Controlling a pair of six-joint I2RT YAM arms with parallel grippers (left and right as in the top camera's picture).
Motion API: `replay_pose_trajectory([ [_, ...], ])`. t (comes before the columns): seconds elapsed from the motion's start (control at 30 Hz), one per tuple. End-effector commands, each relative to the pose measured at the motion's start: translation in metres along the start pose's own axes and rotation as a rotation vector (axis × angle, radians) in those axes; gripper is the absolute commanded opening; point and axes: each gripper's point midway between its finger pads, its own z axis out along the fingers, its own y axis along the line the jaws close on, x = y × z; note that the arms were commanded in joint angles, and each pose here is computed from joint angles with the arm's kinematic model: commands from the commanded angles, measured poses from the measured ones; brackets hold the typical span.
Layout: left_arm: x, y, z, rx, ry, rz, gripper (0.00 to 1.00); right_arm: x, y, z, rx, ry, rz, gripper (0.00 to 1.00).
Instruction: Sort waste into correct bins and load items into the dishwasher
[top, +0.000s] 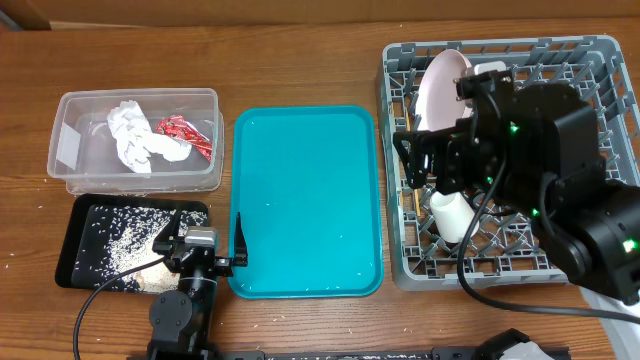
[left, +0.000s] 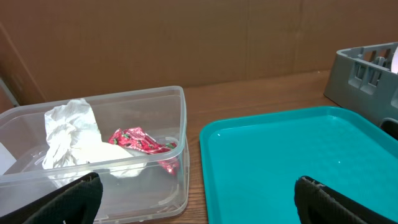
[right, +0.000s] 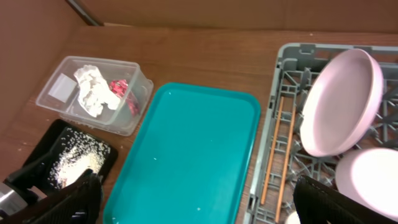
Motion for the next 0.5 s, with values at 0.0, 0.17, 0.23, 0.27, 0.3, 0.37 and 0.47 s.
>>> replay_pose_trajectory([
  [0.0,-0.001,0.001,0.000,-0.002,-0.009,0.018,1.00,-0.002,-0.009,-0.020,0.054,-0.047,-0.008,1.00],
  [0.17,-0.001,0.001,0.000,-0.002,-0.009,0.018,1.00,-0.003,-0.015,-0.044,0.082,-0.104,-0.010,1.00],
  [0.23,-0.001,0.001,0.000,-0.002,-0.009,0.018,1.00,-0.004,-0.015,-0.051,0.083,-0.125,-0.031,1.00],
  [0.27,-0.001,0.001,0.000,-0.002,-0.009,0.018,1.00,-0.006,-0.014,-0.055,0.080,-0.141,-0.049,1.00],
  [0.3,-0.001,0.001,0.000,-0.002,-0.009,0.018,1.00,-0.009,-0.012,-0.061,0.073,-0.175,-0.074,1.00],
  [0.37,-0.001,0.001,0.000,-0.002,-0.009,0.018,1.00,-0.011,-0.011,-0.068,0.066,-0.215,-0.093,1.00],
  [0.47,-0.001,0.001,0.000,-0.002,-0.009,0.018,1.00,-0.012,-0.019,-0.072,0.076,-0.278,-0.078,1.00],
])
